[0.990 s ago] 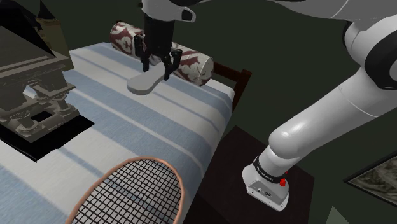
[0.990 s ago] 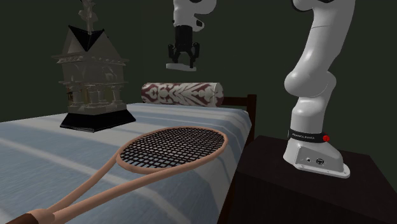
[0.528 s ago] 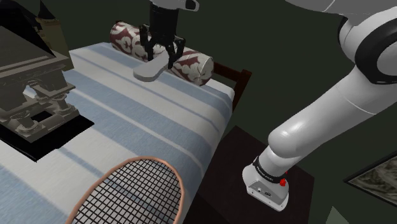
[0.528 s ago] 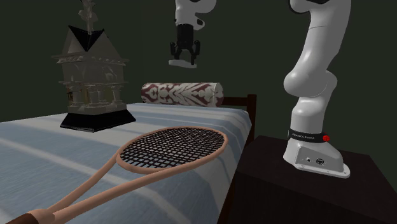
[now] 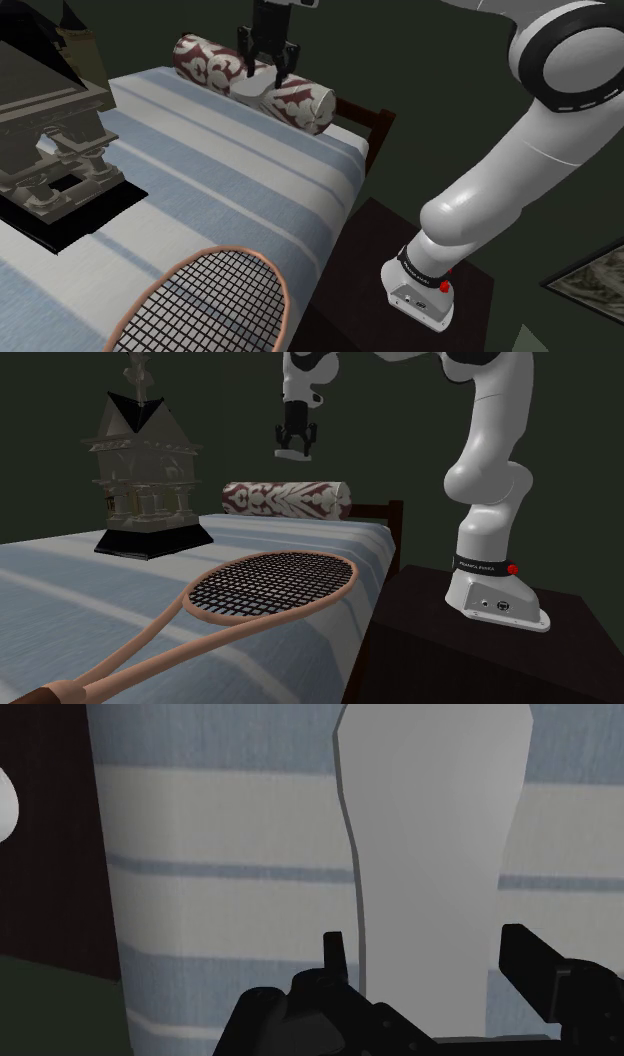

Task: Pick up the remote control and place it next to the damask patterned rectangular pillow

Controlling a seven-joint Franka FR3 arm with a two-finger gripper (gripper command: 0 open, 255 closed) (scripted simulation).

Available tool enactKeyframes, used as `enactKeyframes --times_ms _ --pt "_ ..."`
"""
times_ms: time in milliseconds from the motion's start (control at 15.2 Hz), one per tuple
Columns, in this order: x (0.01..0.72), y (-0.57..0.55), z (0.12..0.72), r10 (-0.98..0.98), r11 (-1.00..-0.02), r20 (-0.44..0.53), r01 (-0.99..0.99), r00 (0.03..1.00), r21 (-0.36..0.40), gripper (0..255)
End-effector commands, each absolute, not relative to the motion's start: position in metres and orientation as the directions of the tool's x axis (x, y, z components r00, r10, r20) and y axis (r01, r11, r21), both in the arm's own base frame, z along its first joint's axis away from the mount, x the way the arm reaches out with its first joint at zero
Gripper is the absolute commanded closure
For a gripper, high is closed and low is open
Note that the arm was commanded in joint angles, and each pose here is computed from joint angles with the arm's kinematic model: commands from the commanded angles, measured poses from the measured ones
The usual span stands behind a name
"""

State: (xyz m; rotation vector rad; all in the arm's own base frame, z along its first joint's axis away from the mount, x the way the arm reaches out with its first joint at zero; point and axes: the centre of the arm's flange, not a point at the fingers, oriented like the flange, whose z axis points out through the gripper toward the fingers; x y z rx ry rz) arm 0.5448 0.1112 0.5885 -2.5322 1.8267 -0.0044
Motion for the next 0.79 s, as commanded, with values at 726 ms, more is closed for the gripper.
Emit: enactKeyframes --times_ms 726 --pt "0.572 0.061 0.540 -0.949 -0.316 -0.008 -0.949 0.316 -0.017 255"
